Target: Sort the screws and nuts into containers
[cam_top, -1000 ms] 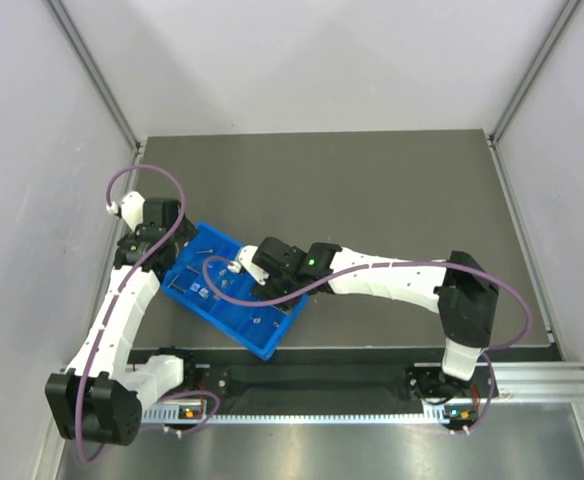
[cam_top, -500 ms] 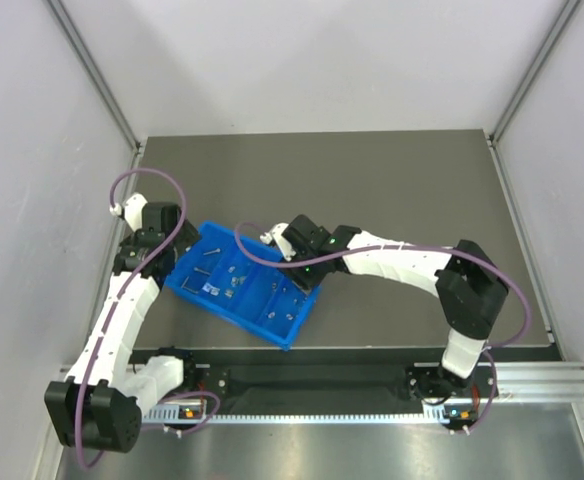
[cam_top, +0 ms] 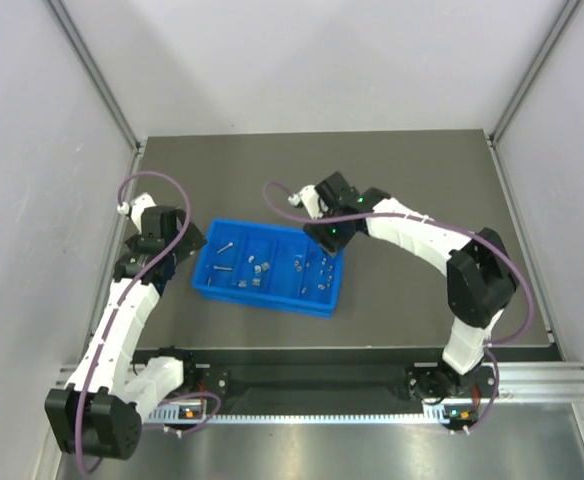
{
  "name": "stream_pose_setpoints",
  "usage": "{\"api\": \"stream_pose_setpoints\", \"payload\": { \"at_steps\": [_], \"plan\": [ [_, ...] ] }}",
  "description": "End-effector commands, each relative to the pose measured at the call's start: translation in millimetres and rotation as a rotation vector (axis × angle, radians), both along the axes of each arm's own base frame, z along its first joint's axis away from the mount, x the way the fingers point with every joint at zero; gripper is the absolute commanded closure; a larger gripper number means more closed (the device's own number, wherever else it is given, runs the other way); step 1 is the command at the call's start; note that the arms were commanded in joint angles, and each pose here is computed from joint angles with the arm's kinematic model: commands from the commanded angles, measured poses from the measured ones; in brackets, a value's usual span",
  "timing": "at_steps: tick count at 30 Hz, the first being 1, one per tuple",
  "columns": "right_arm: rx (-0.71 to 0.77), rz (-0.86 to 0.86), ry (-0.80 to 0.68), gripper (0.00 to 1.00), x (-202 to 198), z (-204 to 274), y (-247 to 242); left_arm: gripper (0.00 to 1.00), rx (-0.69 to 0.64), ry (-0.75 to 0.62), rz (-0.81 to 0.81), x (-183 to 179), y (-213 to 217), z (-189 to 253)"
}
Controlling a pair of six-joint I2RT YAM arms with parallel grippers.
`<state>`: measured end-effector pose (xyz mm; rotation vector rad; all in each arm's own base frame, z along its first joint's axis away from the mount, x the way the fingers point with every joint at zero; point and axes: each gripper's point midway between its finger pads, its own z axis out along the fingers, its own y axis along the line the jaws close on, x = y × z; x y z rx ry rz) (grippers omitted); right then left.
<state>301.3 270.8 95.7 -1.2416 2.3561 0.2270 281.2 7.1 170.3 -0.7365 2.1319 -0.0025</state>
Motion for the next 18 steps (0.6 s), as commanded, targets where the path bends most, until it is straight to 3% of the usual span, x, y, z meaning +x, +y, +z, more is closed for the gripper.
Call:
{"api": "stream_pose_setpoints", "payload": {
  "at_steps": [1,5,18],
  "plan": [
    [-0.003,-0.043,-0.048,0.48,38.8,17.4,-8.3,0.02,0.020,-0.025,-0.033,13.9,-1.1,4.4],
    [0.014,-0.047,0.032,0.48,23.0,7.0,10.3,0.02,0.017,-0.018,-0.021,22.9,-0.8,-1.3],
    [-0.013,-0.202,0.016,0.50,18.4,4.8,14.9,0.01,0.040,-0.005,-0.013,27.0,2.5,-4.5]
  ]
}}
